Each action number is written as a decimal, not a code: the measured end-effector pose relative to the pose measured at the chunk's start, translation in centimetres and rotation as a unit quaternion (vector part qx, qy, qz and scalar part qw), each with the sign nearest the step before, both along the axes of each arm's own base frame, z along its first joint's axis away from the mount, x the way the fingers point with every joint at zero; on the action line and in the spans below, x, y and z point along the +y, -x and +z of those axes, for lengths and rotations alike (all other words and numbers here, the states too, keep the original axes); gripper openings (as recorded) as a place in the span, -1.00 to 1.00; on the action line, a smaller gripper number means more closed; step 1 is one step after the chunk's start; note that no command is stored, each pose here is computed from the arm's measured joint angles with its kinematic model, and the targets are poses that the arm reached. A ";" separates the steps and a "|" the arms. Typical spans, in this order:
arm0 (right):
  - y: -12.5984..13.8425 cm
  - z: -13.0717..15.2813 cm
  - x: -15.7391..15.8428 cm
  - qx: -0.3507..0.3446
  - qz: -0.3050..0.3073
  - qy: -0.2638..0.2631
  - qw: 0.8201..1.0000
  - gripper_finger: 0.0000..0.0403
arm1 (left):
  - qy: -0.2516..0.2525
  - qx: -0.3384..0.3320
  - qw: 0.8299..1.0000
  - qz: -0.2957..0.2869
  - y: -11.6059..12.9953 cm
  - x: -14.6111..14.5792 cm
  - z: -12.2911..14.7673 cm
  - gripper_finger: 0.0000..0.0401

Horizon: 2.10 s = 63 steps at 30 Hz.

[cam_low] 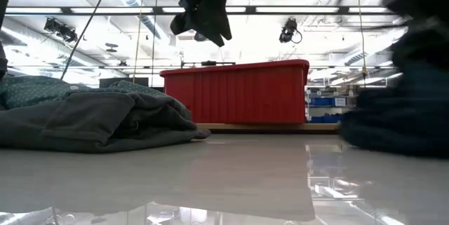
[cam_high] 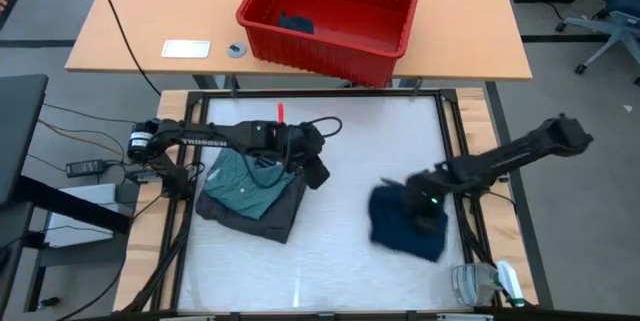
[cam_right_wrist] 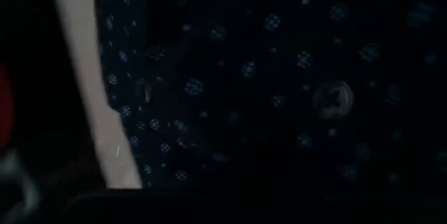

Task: Fold laundry
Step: Fold the dark blue polo, then remove the dark blue shorts from the red bin

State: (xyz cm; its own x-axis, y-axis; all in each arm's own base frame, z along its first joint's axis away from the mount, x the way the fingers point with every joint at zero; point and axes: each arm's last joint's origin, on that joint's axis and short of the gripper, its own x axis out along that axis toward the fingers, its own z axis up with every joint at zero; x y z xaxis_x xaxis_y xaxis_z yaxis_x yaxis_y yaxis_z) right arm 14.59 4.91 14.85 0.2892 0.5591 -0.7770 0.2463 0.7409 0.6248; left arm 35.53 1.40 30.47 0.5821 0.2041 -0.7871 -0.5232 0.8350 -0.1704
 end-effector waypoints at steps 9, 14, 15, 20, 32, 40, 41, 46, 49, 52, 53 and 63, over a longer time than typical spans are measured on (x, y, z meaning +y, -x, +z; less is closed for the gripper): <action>2.1 4.9 2.9 -0.122 0.032 -0.033 0.991 -0.83 | 0.010 -0.005 1.000 0.023 0.8 0.0 0.7 -0.40; 1.6 6.1 1.9 -0.193 -0.070 0.052 0.977 -0.82 | 0.010 0.082 0.994 0.067 2.1 1.6 -0.5 -0.53; 1.5 6.1 1.6 -0.198 -0.087 0.066 0.974 -0.83 | 0.012 0.104 0.992 0.075 2.4 1.8 -1.2 -0.56; 1.2 6.0 1.0 -0.199 -0.145 0.098 0.964 -0.88 | 0.057 0.203 0.975 0.073 5.2 1.3 -5.3 -0.73; 0.6 5.4 1.0 -0.186 -0.167 0.122 0.960 -0.93 | 0.230 0.236 0.931 0.155 13.4 -1.1 -15.2 -0.98; 0.8 5.6 1.2 -0.177 -0.141 0.088 0.970 -0.93 | 0.306 0.185 0.906 0.225 12.7 -6.9 -15.5 -0.98; 0.8 5.5 1.2 -0.175 -0.138 0.086 0.971 -0.93 | 0.311 0.181 0.904 0.233 12.7 -7.6 -15.3 -0.98; 0.8 5.5 1.3 -0.171 -0.130 0.082 0.973 -0.92 | 0.317 0.154 0.899 0.261 12.8 -11.3 -14.0 -0.98; 0.7 5.5 1.1 -0.182 -0.125 0.093 0.971 -0.92 | 0.324 0.140 0.899 0.259 12.6 -12.0 -13.1 -0.98; 0.4 5.7 0.9 -0.207 -0.119 0.108 0.965 -0.91 | 0.326 0.114 0.910 0.228 11.8 -11.6 -11.5 -0.94; 0.2 5.9 0.7 -0.221 -0.119 0.112 0.962 -0.91 | 0.319 0.108 0.917 0.214 11.4 -11.2 -11.0 -0.92; -2.0 8.5 -3.0 -0.359 -0.234 0.123 0.895 -0.58 | 0.171 0.007 0.972 0.163 8.1 -1.6 -3.2 -0.31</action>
State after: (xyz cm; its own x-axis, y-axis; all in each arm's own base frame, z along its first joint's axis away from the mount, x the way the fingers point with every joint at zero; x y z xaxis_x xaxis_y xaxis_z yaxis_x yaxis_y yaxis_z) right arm 16.62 1.95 23.36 0.9215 0.0836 -0.3793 0.1657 0.7986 0.5786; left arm 27.39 -0.23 27.25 0.5186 0.1009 -0.8490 -0.7547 0.5207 -0.3992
